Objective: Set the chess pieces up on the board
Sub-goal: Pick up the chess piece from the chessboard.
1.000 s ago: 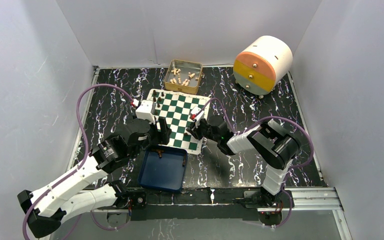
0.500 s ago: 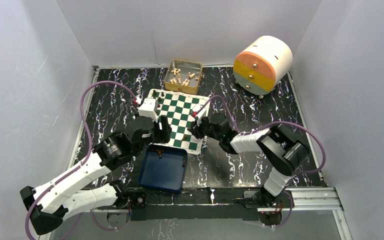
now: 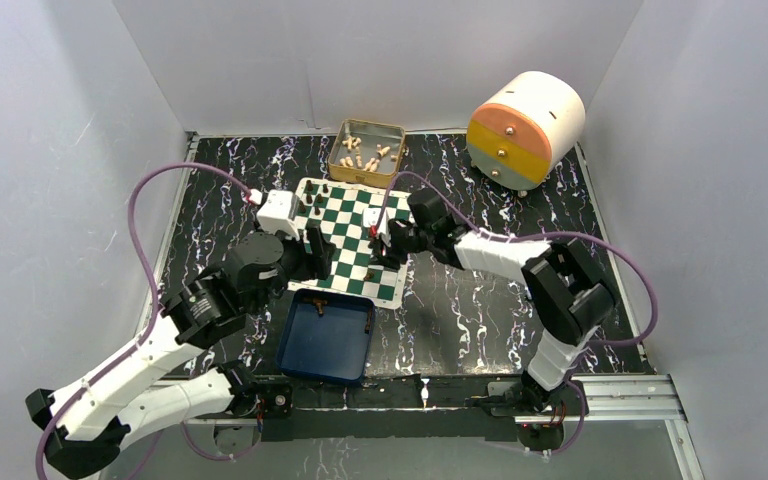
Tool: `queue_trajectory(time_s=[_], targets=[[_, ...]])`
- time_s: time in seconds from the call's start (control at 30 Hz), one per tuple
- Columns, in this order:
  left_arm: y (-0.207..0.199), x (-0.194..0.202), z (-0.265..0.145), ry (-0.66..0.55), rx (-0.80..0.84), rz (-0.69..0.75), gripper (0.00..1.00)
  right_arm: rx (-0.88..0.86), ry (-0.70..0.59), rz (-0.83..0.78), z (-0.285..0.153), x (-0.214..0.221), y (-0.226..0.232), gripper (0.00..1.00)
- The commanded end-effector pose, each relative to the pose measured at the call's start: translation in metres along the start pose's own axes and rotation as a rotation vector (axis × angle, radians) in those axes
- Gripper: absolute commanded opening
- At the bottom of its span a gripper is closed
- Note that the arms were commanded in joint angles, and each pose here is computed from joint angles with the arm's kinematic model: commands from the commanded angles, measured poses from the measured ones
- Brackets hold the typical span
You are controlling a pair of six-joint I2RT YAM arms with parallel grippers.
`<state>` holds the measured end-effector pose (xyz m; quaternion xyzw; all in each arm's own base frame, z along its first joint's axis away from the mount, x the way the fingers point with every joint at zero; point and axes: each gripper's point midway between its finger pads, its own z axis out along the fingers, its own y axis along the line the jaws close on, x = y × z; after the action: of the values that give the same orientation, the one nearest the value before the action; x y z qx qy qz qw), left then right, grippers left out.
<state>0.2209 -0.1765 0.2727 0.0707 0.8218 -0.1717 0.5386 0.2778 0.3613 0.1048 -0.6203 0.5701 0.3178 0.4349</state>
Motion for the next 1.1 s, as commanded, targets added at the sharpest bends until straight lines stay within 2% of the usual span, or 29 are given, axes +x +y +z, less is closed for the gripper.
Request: queue_trajectory(time_s=[0.0, 0.27, 0.77, 1.07], targets=[[0.000, -0.019, -0.011, -0.076, 0.025, -0.014, 0.65, -0.203, 0.045, -0.052, -0.001, 0.015, 0.004, 0.51], [0.006, -0.021, -0.019, -0.099, 0.027, -0.001, 0.66, -0.306, 0.119, -0.091, 0.011, 0.042, 0.003, 0.52], [0.012, -0.021, -0.025, -0.110, 0.017, 0.002, 0.67, -0.364, 0.124, -0.121, 0.027, 0.047, 0.009, 0.53], [0.015, -0.019, -0.026, -0.109, 0.009, 0.003, 0.67, -0.413, 0.137, -0.120, 0.032, 0.051, 0.016, 0.49]])
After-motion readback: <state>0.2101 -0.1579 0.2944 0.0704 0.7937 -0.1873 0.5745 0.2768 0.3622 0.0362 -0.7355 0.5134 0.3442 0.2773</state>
